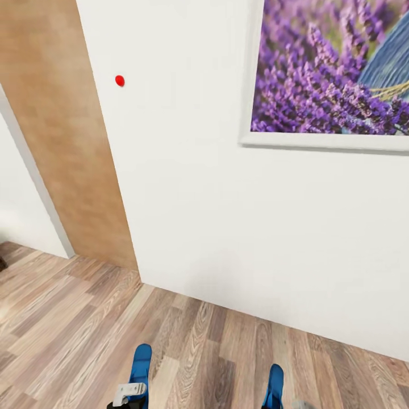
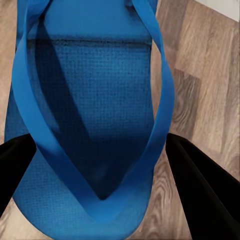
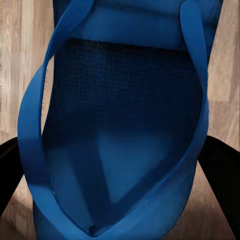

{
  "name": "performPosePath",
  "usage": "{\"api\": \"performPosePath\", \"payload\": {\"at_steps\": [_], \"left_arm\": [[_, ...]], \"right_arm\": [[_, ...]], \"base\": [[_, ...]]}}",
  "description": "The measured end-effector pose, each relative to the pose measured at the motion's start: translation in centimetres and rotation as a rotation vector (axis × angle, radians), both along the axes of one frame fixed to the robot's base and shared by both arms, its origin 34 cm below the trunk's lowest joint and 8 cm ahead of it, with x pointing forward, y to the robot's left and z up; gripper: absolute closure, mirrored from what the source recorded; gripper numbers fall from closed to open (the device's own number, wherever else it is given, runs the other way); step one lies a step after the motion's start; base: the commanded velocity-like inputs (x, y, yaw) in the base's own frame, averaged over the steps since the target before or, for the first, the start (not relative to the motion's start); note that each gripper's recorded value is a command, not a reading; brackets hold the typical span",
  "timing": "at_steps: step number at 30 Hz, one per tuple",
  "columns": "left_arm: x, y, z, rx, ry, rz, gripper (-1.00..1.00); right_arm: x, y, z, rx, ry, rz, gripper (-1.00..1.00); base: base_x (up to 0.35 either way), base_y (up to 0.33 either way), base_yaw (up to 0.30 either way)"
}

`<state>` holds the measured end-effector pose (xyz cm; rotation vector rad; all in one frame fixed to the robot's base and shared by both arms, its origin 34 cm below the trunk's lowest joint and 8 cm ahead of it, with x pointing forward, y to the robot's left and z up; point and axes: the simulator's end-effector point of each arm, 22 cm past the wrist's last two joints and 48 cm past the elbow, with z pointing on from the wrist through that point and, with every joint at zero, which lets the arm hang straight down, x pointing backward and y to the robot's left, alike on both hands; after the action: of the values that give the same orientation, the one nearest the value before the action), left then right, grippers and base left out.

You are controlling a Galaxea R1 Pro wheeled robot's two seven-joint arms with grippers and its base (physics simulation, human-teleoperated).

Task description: In the bedroom, move the book from the bed onto either nightstand, and place the two sandals side by side next to the bed.

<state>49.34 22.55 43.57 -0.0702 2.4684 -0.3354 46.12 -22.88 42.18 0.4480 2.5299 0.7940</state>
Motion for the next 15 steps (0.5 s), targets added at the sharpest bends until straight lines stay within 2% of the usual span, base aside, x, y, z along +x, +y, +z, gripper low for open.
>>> {"api": "performPosePath", "payload": {"at_steps": [7, 15], "left_arm": [[0.00, 0.00, -0.01, 0.000, 0.000, 0.000, 1.00], [0.01, 0.02, -0.04, 0.001, 0.001, 0.001, 1.00]], "right_arm": [[0.01, -0.01, -0.01, 0.000, 0.000, 0.000, 1.00], [-0.01, -0.01, -0.04, 0.000, 0.001, 0.000, 1.00]], "base": [[0.278, 0.000, 0.284], [0.080, 0.000, 0.288]]}}
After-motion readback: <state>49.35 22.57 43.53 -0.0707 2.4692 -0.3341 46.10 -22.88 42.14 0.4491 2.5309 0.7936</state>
